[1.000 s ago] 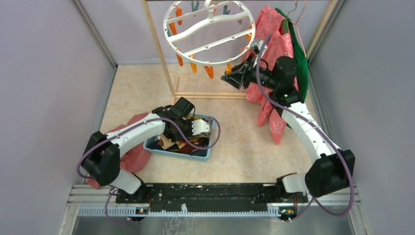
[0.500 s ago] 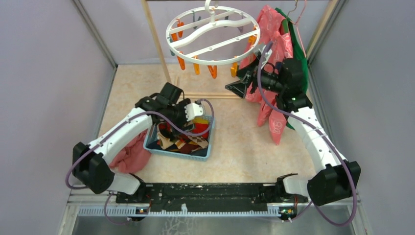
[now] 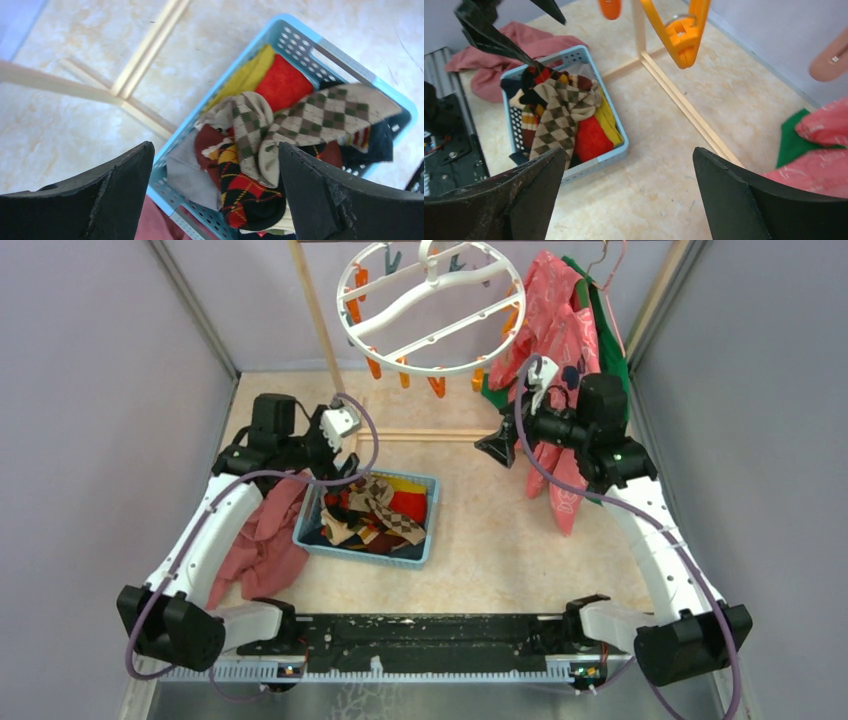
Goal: Remove the socks clipped to the hanger
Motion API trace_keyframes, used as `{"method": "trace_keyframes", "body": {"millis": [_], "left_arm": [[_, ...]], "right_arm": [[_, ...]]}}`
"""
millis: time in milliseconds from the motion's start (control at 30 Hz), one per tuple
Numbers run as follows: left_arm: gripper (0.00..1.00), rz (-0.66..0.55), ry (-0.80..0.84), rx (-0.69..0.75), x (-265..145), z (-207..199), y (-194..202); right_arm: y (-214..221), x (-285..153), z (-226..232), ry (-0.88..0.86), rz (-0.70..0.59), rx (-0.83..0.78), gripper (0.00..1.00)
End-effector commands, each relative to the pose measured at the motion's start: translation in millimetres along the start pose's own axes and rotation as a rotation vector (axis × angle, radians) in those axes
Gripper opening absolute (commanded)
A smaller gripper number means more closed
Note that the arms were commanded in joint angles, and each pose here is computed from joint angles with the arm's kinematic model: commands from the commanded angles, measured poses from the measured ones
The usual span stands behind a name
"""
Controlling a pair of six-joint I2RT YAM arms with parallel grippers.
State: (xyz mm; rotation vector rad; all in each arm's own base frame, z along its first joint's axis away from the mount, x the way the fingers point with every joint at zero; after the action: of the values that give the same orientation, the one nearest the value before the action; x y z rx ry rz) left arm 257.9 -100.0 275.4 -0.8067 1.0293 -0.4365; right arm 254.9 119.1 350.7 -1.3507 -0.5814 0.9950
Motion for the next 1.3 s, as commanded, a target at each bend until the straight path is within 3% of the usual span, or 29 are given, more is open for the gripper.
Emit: {"method": "trace_keyframes", "body": {"millis": [0,233,433,633,1033,1267], "left_arm": [[0.99,-0.133,-0.197,-0.092,-15.7,24.5,-14.0],[0.99,-0.205,-0.500,-0.326,-48.3,66.5,-7.6],[0.99,-0.228,-0.675,-0.511,-78.0,87.9,3.7],[0.99,-0.321,-0.698,-0.500,-95.1,78.2,-0.8],[0.99,-0.413,-0.674,-0.386,-93.1,49.4,8.2],[0.99,-0.413,-0.711,-0.375,-100.1,55.2,2.1]], "right_arm": [[-13.5,-28.5,6.3,0.185,-0.002,-0.051,0.99],[-14.8,-49.6,8.0,0.380,-0.002,-0.010,0.99],[-23.3,-49.0,2.4,0.428,-0.013,0.000,0.99],[-27.4,-41.9,1.9,0.385,-0.051,0.012,0.99],[20.0,-17.9,-7.9,0.267,-0.051,0.014,0.98],[25.3,-31.2,-6.6,0.352,-0.069,-0.058,0.98]]}}
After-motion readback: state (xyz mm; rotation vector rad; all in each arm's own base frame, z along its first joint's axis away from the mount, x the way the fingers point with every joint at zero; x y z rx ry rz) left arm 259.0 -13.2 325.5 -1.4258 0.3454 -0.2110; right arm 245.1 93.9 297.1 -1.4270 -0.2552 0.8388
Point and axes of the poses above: each gripper's point midway between its finger pads, its own x axis out along the fingers, its own z axis along the line the jaws close on, y = z × x, the point moved 9 cm from there along -x, back along the fingers, and after that the axes turned 8 degrees about x, right-handed, at the moved point
